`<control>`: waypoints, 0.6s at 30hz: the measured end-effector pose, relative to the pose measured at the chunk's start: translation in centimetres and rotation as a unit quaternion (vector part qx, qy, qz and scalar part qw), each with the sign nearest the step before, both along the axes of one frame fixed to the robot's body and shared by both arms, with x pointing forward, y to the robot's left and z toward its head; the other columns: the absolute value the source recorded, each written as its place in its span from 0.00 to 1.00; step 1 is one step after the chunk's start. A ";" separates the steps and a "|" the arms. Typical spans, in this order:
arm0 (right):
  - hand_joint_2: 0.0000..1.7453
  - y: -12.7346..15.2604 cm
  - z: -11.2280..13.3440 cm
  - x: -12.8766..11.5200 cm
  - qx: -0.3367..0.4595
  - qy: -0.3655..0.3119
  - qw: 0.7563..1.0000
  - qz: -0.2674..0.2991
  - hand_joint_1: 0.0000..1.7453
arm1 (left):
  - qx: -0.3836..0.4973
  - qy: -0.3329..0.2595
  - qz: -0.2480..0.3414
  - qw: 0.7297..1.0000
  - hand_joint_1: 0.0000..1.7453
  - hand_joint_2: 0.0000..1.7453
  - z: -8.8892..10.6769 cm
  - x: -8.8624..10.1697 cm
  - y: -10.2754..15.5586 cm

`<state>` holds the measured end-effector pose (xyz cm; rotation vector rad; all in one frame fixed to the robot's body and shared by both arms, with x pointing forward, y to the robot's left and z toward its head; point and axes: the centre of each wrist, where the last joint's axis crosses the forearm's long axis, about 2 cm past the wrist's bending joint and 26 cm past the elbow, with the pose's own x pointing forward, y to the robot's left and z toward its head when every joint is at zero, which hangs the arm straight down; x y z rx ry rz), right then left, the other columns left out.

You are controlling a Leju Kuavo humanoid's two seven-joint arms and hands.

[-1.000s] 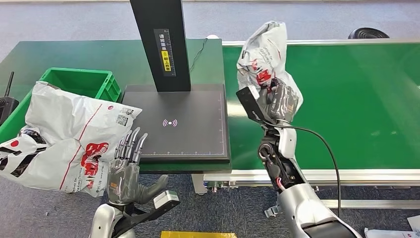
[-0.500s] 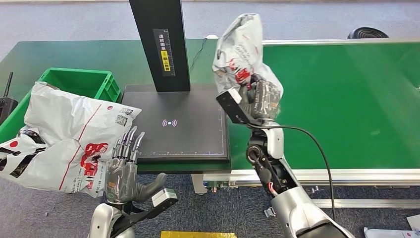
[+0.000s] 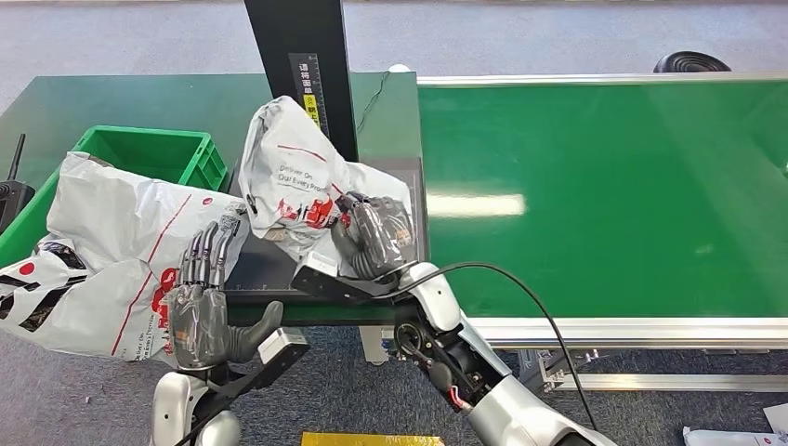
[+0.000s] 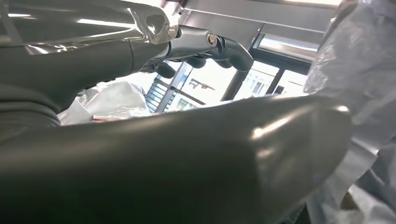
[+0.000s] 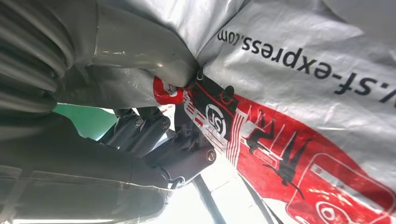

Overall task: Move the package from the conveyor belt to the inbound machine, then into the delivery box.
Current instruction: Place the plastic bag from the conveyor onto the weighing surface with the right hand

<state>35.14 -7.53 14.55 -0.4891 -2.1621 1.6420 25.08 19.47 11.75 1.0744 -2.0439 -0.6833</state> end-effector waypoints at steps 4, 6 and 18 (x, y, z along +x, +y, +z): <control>1.00 0.3 -0.3 -0.4 -0.007 0.002 1.000 0.010 1.00 | 0.000 0.000 0.003 1.000 0.00 0.00 0.0 0.0 0.2; 1.00 0.4 -0.4 -0.5 -0.009 0.004 1.000 0.012 1.00 | 0.000 0.000 0.004 1.000 0.00 0.00 0.0 0.0 0.2; 0.00 0.7 -1.6 -1.1 -0.024 0.038 0.999 -0.011 0.00 | -0.007 -0.003 -0.002 1.000 0.00 0.00 0.1 0.0 0.1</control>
